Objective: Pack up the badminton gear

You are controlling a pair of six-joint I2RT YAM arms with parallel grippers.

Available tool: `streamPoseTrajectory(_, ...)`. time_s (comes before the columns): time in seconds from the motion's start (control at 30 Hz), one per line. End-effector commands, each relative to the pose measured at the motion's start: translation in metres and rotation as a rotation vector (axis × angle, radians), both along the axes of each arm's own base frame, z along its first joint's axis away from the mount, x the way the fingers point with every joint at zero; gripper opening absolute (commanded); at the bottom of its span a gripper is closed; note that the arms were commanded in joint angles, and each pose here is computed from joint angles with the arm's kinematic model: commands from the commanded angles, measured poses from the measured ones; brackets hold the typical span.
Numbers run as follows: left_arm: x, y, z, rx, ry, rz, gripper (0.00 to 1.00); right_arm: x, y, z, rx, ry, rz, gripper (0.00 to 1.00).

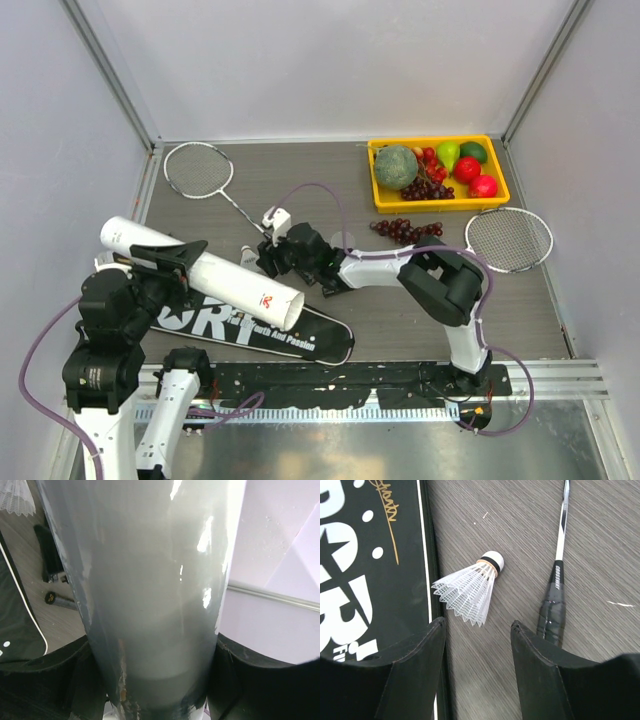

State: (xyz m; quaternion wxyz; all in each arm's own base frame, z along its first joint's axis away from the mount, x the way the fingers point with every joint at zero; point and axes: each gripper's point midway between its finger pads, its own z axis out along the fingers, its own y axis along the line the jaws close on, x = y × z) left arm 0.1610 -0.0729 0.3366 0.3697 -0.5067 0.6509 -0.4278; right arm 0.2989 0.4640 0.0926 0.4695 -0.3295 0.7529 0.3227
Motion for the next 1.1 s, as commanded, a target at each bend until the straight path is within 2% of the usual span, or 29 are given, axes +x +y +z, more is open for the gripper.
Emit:
streamPoseTrajectory(0.0, 0.004, -0.007, 0.028, -0.035, -0.094, -0.035, 0.01, 0.009, 0.021, 0.009, -0.058, -0.099, -0.02, 0.58)
streamPoseTrajectory(0.2, 0.006, -0.01, 0.023, -0.038, -0.072, -0.048, 0.0, 0.007, 0.036, -0.014, -0.148, -0.133, -0.023, 0.56)
streamPoseTrajectory(0.4, 0.009, -0.011, 0.02, -0.04, -0.061, -0.055, 0.0, 0.019, 0.033, -0.019, -0.174, -0.165, -0.112, 0.49)
streamPoseTrajectory(0.53, 0.01, -0.011, 0.017, -0.04, -0.052, -0.054, 0.0, 0.023, 0.034, -0.018, -0.156, -0.176, -0.134, 0.42)
streamPoseTrajectory(0.9, 0.014, -0.009, 0.011, -0.034, -0.037, -0.041, 0.0, 0.028, 0.053, -0.017, -0.104, -0.156, -0.133, 0.4)
streamPoseTrajectory(0.97, 0.014, -0.008, 0.009, -0.033, -0.033, -0.04, 0.0, 0.028, 0.058, -0.018, -0.093, -0.151, -0.127, 0.36)
streamPoseTrajectory(1.03, 0.015, -0.008, 0.008, -0.03, -0.032, -0.037, 0.0, 0.029, 0.057, -0.02, -0.087, -0.151, -0.136, 0.27)
streamPoseTrajectory(1.07, 0.016, -0.007, 0.006, -0.027, -0.03, -0.032, 0.0, 0.029, 0.054, -0.021, -0.087, -0.15, -0.146, 0.19)
